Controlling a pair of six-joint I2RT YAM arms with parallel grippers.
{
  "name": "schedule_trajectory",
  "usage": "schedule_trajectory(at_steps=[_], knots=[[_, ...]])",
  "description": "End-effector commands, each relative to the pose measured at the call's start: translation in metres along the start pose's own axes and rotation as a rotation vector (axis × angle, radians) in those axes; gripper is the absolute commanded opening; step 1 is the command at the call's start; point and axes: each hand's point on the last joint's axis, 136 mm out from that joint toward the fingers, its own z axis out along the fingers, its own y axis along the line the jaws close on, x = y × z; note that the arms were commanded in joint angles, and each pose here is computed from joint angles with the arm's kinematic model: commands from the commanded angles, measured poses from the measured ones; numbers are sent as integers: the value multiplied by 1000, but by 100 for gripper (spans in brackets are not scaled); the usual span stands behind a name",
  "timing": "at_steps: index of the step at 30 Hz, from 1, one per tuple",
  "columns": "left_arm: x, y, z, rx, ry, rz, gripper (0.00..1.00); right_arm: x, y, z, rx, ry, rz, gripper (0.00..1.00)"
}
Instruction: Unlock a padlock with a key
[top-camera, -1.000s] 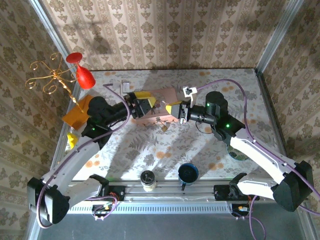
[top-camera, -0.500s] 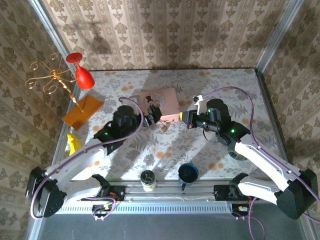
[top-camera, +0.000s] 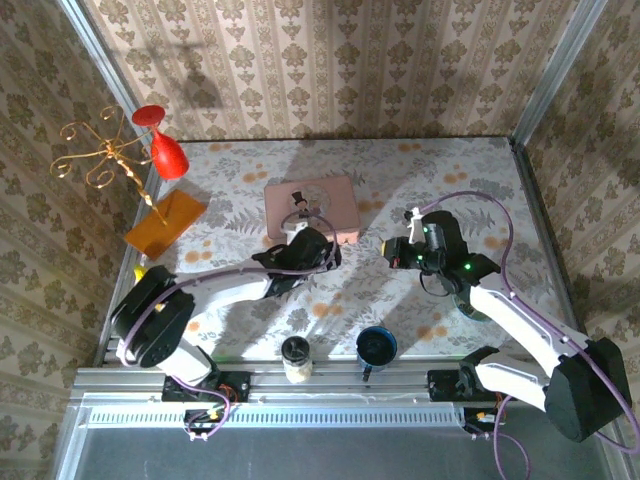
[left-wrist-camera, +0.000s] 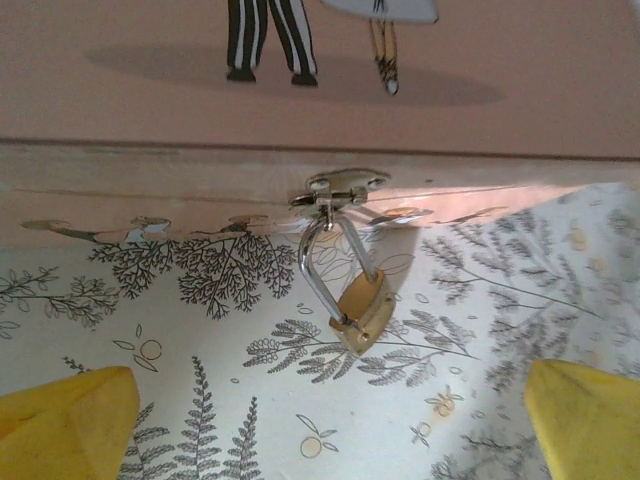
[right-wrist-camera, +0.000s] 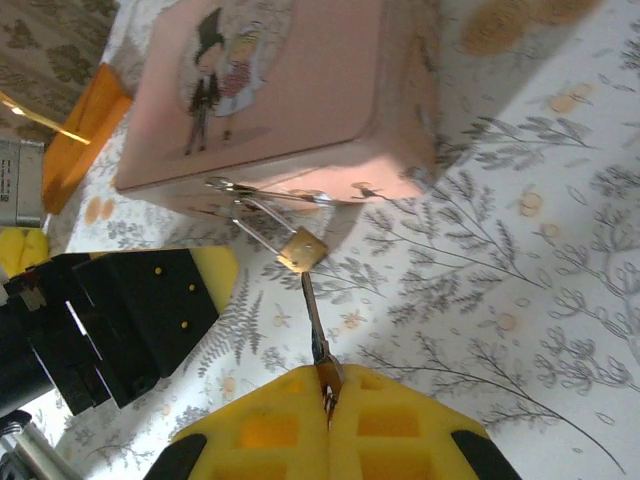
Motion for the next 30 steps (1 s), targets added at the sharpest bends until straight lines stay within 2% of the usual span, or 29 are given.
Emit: schedule_trajectory(at_steps=[1,4,7,23,30], knots=[[-10,-5,6,-91,-58,-8,100,-1,-1,-5,-29,-11,24,0],[-8,3,13,-205,-73,-16,100,-2,-3,-8,-27,-20,29,0],[-5,2,20,-261,-56,10,100,-5,-4,-12,-28,-32,28,0],[-2,-1,25,-278,-47,48,97,-12,-1,-10,-62,-52,43,0],[2,-2,36,-280,-30,50,90,-13,-1,-11,-65,-56,41,0]])
